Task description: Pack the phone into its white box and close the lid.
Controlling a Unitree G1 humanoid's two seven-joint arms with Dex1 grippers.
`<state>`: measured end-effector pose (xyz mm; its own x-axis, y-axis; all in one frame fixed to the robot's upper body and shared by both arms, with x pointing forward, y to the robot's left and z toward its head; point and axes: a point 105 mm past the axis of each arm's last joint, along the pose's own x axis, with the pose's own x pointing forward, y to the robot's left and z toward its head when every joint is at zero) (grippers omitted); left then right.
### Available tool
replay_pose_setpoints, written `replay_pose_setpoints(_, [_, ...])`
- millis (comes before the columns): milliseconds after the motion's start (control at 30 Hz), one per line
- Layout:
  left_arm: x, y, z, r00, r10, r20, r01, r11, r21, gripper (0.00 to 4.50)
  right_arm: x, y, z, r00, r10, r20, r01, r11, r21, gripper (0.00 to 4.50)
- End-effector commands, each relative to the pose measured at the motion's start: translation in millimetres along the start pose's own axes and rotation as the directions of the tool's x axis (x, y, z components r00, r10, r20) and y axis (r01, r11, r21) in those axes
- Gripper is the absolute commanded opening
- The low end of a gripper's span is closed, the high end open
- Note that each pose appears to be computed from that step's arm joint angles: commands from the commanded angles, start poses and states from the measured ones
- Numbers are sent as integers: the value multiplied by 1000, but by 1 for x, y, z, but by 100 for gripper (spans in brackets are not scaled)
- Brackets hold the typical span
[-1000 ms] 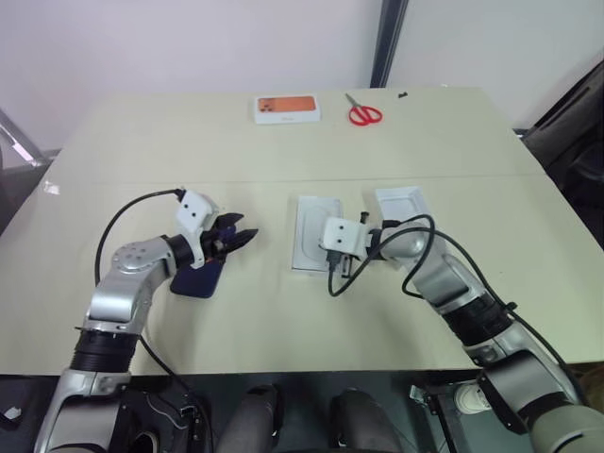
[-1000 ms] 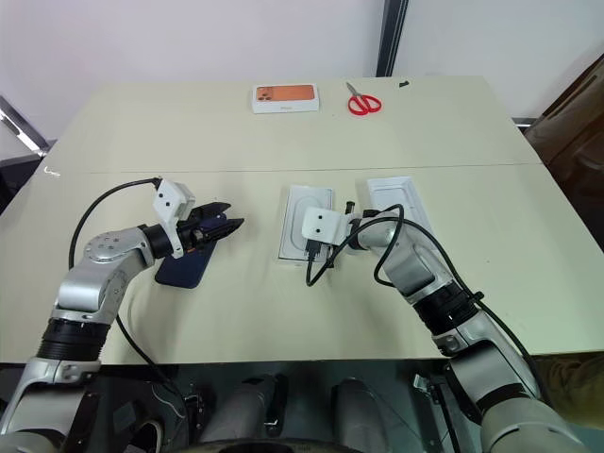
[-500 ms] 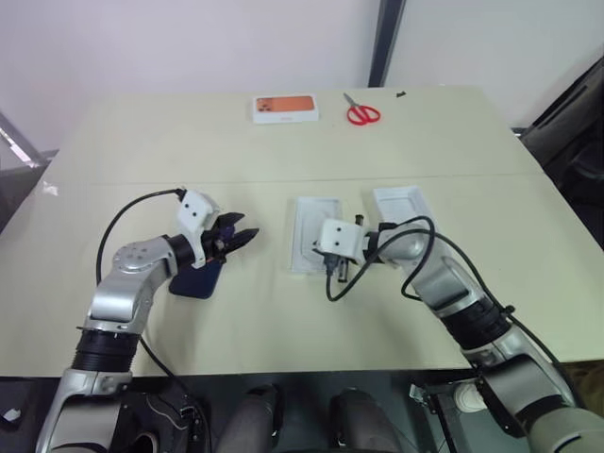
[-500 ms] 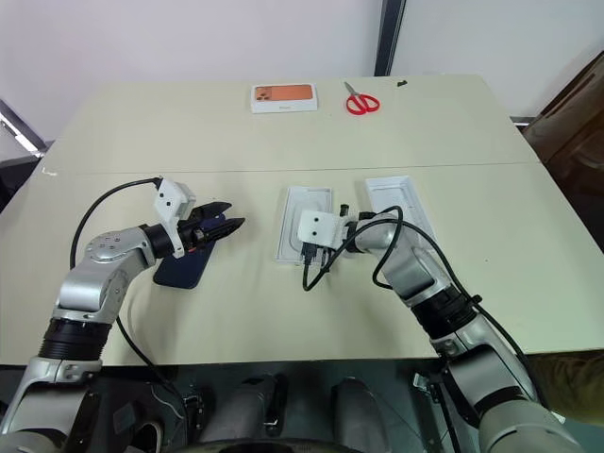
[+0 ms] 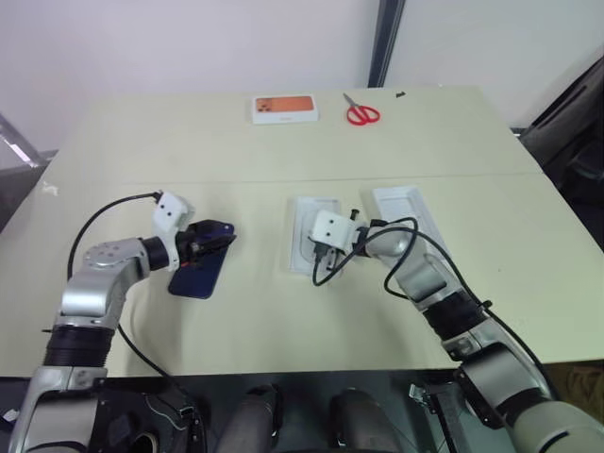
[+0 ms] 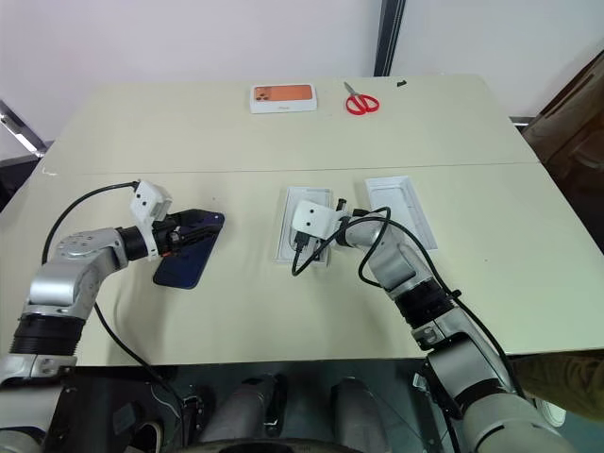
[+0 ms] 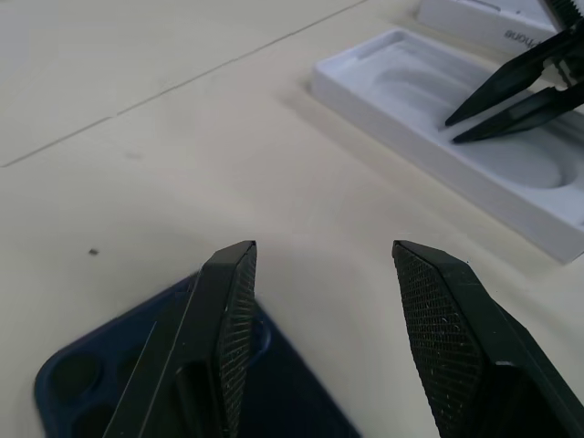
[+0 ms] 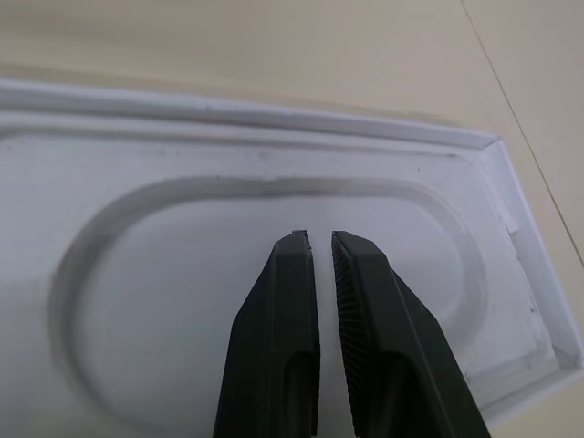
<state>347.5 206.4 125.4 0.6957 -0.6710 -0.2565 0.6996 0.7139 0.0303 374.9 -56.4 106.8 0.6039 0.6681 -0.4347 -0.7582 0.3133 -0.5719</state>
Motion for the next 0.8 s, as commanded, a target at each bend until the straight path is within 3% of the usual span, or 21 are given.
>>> replay_pose_setpoints(33, [-19,24,13,998,59,32,-56,995,-84,252,-6,-13,28,988,-55,145,41,994,99,46])
replay_pose_setpoints(167, [-30,40,15,996,91,2,-89,987,-137,252,-9,-23,58,961,-87,263,49,988,148,46])
replay_pose_setpoints(367, [-50,53,3,993,72,-90,-93,959,-269,252,2,-10,99,927,-58,371,17,993,113,46])
replay_pose_setpoints(500, [-59,62,-4,987,97,-126,-129,951,-282,431,18,10,123,912,-13,409,-18,997,72,40])
replay_pose_setpoints(533, [-62,61,-6,987,85,-137,-122,949,-289,447,21,14,126,910,-3,414,-25,998,64,40])
replay_pose_setpoints(700, [-69,54,-18,980,11,-197,-95,901,-423,447,41,36,134,909,46,414,-78,995,61,40])
replay_pose_setpoints(800, [-70,43,-31,963,-60,-262,-79,868,-491,447,58,59,124,939,149,309,-157,988,3,40])
